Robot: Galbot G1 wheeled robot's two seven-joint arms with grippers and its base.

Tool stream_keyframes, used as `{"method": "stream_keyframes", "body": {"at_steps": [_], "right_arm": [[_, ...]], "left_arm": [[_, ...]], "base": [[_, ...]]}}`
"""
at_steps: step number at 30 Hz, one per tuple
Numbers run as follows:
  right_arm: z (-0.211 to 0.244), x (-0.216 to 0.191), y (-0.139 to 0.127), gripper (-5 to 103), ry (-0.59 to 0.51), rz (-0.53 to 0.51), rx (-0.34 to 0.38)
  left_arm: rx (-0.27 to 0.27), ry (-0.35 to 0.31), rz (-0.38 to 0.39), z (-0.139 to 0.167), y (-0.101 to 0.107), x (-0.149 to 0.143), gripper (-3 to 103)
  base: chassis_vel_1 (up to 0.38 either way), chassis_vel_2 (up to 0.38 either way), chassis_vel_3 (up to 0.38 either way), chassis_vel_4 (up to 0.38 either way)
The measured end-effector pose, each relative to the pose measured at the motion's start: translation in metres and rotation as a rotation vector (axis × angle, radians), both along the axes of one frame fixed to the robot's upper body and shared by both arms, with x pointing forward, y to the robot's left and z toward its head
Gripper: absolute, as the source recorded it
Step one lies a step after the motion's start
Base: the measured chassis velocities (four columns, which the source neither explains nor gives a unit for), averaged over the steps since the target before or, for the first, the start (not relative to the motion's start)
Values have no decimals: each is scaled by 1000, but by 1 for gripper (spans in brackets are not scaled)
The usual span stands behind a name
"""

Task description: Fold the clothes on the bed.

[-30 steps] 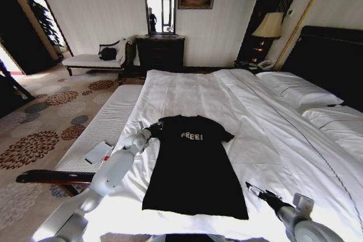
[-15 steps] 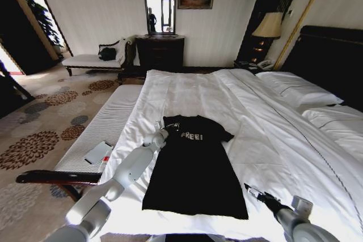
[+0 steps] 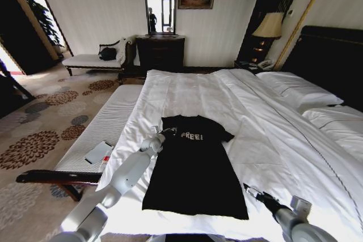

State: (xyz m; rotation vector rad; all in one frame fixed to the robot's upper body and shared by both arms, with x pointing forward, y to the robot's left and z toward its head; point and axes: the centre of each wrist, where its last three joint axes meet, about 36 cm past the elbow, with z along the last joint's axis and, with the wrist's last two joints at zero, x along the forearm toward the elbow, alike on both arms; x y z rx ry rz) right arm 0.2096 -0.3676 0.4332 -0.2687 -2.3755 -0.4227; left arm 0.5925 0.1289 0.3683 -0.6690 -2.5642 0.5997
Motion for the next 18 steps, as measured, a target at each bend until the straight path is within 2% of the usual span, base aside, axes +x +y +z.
{"method": "stream_keyframes", "body": {"at_steps": [2,3,4,5,7,8,10,11,12,15,17,18], "right_arm": [[0,0,0,100,-1,0,0],[0,0,0,100,-1,0,0],[1,1,0,100,-4,2,-1],[2,2,-1,100,-8,3,-2],[5,6,-5,100,-21,7,-7],[5,6,-5,100,-21,7,-7],[14,18,-12,100,-56,31,-10],[21,25,-16,100,-81,43,-8],[28,34,-19,100,-109,57,-2],[40,55,-28,100,-165,79,18],[49,84,-40,100,-212,82,82],[49,84,-40,100,-212,82,82]], "left_arm": [[-1,-6,-2,2,-3,1,43],[-1,-6,-2,2,-3,1,43],[0,-12,-1,4,-3,2,48],[-1,-18,-2,7,-1,2,48],[10,-47,-3,17,9,1,59],[10,-47,-3,17,9,1,59],[38,-98,-12,33,29,-7,70],[47,-121,-18,41,39,-13,70],[56,-138,-22,47,48,-20,76],[74,-153,-14,52,69,-33,87],[89,-156,11,52,91,-45,97],[89,-156,11,52,91,-45,97]], "base": [[0,0,0,0],[0,0,0,0],[0,0,0,0],[0,0,0,0],[0,0,0,0],[0,0,0,0],[0,0,0,0],[0,0,0,0],[0,0,0,0],[0,0,0,0],[0,0,0,0],[0,0,0,0]]}}
